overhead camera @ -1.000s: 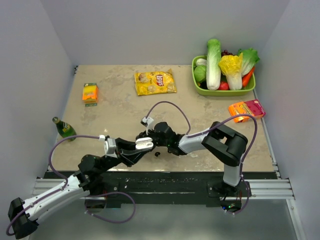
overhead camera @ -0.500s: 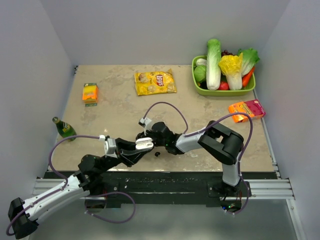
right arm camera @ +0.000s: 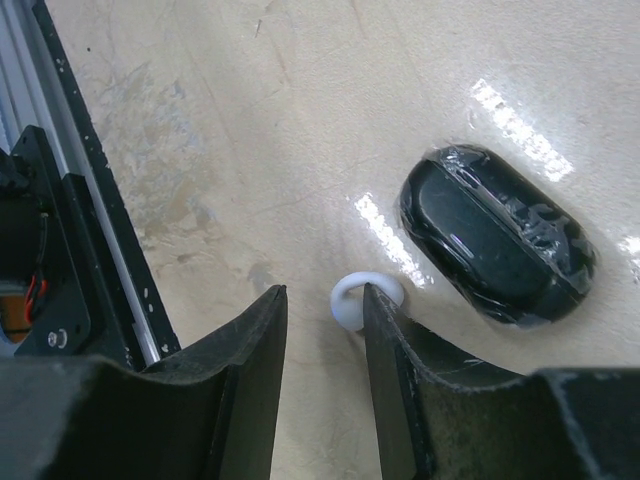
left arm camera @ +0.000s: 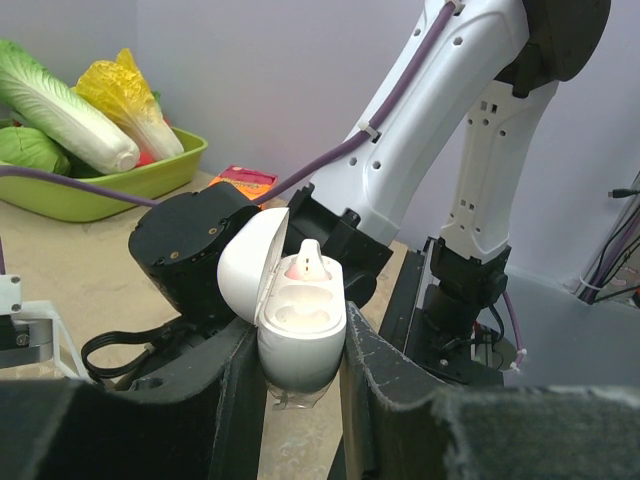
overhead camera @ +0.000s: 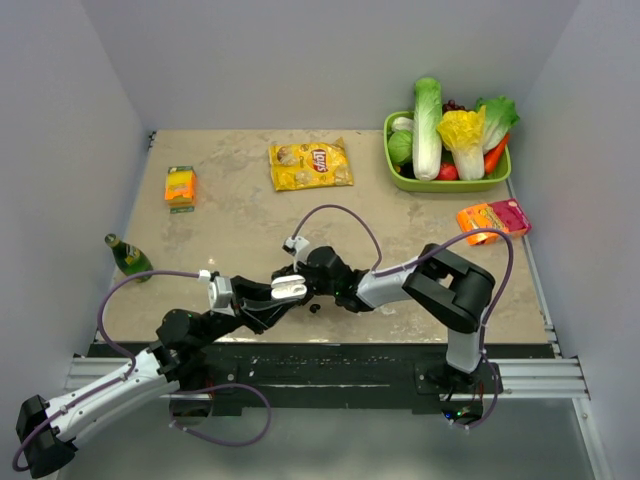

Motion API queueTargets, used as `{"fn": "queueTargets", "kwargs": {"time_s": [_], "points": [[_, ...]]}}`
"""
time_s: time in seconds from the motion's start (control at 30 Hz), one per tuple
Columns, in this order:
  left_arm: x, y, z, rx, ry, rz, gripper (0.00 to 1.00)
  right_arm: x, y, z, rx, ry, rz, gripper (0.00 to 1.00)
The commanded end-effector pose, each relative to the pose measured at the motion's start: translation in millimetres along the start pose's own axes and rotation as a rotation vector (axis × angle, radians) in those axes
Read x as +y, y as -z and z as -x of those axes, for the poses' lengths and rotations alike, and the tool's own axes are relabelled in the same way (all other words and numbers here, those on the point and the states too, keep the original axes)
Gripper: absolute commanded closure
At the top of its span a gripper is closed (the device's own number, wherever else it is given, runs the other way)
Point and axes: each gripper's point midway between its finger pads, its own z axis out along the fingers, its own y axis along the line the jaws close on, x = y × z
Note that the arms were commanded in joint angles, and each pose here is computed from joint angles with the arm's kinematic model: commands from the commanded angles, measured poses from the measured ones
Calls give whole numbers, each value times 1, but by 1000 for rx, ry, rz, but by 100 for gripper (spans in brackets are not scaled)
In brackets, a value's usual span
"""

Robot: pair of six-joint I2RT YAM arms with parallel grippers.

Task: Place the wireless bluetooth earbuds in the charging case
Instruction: Move the earbud to the center of the board.

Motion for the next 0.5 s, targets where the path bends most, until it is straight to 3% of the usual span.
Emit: {"fn": "queueTargets", "kwargs": {"time_s": [0.0,0.33,0.47], "points": [[-6,-4,18,-55,4,-22,100,-27,11,-15,39,-6,-133,59],[-6,-3,16,-54,7,-20,100,-39,12,-16,31,-36,-206,63],[-6,-3,17,-55,8,-22,100,-40,14,-12,14,-36,-215,74]]}}
